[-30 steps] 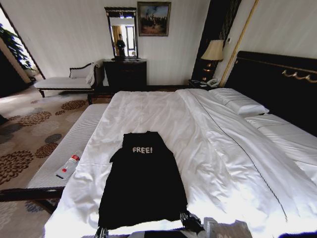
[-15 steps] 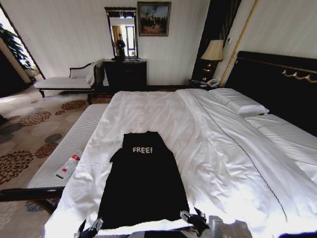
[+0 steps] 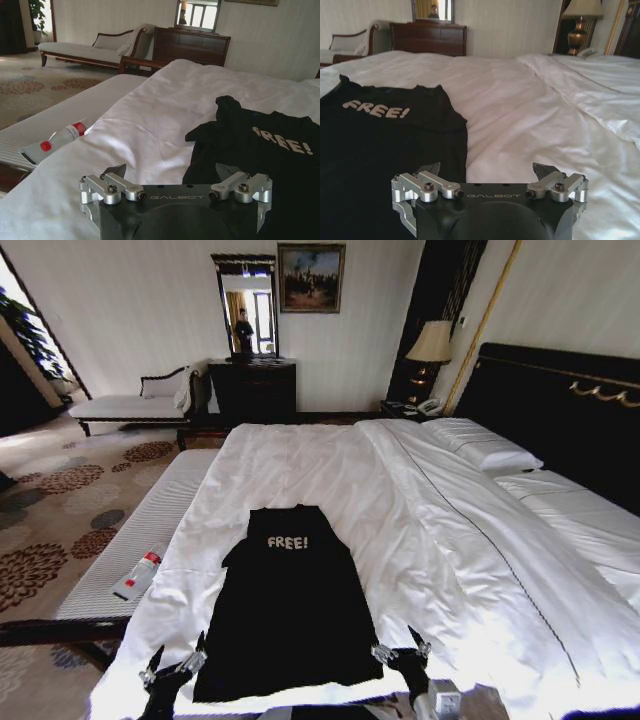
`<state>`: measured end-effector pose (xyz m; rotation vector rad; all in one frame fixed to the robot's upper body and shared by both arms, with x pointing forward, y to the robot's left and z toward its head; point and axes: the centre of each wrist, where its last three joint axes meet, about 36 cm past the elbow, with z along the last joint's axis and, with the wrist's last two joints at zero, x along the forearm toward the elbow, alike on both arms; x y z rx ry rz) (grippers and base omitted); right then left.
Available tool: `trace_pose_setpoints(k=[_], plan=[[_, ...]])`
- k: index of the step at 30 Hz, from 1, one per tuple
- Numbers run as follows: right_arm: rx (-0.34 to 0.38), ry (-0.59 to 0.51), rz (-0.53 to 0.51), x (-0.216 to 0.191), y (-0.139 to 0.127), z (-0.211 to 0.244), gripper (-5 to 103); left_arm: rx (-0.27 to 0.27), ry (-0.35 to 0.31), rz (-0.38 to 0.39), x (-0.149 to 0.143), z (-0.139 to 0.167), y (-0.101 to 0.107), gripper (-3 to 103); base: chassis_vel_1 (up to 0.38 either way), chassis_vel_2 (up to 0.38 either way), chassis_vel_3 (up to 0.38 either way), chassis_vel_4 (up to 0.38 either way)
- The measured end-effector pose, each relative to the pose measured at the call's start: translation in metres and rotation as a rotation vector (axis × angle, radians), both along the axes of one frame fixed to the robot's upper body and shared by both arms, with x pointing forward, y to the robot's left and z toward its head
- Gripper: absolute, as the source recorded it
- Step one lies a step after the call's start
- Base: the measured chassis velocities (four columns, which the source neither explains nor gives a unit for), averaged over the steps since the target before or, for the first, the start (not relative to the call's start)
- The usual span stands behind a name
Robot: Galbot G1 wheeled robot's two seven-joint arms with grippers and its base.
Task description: Fold the clothes on the bed.
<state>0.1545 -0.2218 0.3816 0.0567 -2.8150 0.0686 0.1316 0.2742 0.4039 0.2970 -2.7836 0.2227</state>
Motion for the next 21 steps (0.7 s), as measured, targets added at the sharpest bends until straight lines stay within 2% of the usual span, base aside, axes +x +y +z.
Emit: trace_pose_setpoints(k=[8, 11, 15, 21], plan=[[-0.028, -0.103, 0.061, -0.003, -0.004, -0.018, 100, 0.069, -0.061, -0.049, 0.015, 0.003, 0.0, 100, 0.0, 0.0, 0.0, 0.0], [-0.035, -0.12, 0.07, -0.006, -0.005, -0.028, 100, 0.098, -0.087, -0.106, 0.018, 0.004, -0.001, 100, 0.0, 0.0, 0.0, 0.0], [-0.038, -0.131, 0.077, -0.005, -0.006, -0.03, 100, 0.104, -0.096, -0.135, 0.019, 0.001, -0.002, 100, 0.0, 0.0, 0.0, 0.0], [-0.052, -0.149, 0.085, 0.001, -0.006, -0.028, 100, 0.104, -0.096, -0.137, 0.019, -0.002, -0.002, 99, 0.0, 0.0, 0.0, 0.0]])
